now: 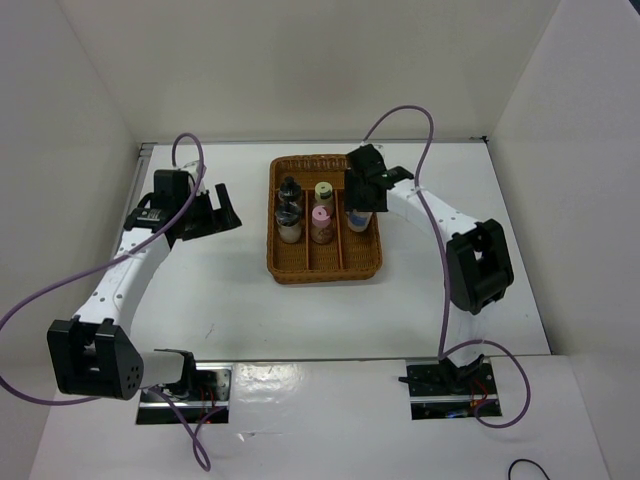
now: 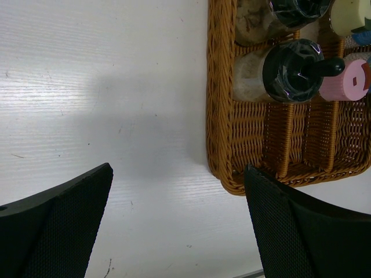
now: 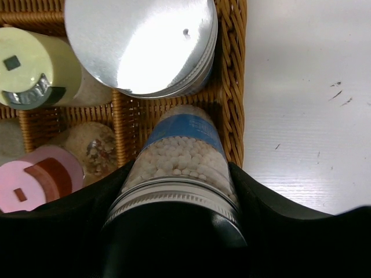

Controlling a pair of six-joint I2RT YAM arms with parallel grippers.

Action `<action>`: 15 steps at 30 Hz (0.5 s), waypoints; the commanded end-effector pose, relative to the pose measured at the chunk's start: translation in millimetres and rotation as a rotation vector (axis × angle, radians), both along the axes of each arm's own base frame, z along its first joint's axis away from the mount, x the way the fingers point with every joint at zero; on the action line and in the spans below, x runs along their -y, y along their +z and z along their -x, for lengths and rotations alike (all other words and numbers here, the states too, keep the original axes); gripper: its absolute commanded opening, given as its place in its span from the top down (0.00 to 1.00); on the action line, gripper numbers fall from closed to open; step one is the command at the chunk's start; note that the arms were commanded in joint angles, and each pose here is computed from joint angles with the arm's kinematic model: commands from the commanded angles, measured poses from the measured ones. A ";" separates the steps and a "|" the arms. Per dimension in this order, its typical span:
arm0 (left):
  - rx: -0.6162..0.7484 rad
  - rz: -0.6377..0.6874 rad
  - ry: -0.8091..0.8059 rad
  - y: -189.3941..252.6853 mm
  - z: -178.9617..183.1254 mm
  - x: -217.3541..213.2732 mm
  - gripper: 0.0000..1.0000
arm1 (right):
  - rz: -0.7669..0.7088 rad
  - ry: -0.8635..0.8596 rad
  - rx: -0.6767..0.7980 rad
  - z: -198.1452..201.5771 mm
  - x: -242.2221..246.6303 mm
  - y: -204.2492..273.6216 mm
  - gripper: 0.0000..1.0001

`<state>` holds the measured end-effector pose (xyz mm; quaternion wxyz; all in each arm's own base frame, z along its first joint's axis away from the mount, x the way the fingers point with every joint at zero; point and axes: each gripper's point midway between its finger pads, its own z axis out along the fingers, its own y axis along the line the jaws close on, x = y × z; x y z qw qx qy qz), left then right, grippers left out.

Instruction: Organize the condiment bottles

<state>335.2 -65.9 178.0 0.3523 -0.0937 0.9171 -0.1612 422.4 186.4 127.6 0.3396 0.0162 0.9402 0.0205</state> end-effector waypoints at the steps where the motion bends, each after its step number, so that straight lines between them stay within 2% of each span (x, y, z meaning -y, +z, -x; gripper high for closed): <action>1: 0.080 0.004 -0.024 22.3 -14.0 1.8 0.01 | -0.016 -0.011 0.093 -19.7 -2.0 9.6 0.50; 4: 0.089 0.004 -0.024 23.8 -15.7 1.9 0.01 | -0.010 -0.010 0.081 -21.7 -3.1 0.3 0.48; 8: 0.090 -0.002 -0.018 23.5 -16.1 0.4 0.01 | -0.010 0.002 0.078 -21.2 -4.2 0.0 0.39; 11: 0.097 0.005 -0.011 26.7 -15.3 0.7 0.01 | -0.004 0.009 0.078 -21.2 -3.8 0.0 0.25; 14: 0.106 0.005 -0.011 29.7 -14.5 0.6 0.01 | -0.006 0.015 0.068 -19.7 -4.8 3.7 0.16; 15: 0.106 0.005 -0.011 29.7 -14.4 0.6 0.01 | -0.006 0.015 0.068 -17.8 -3.9 6.7 0.06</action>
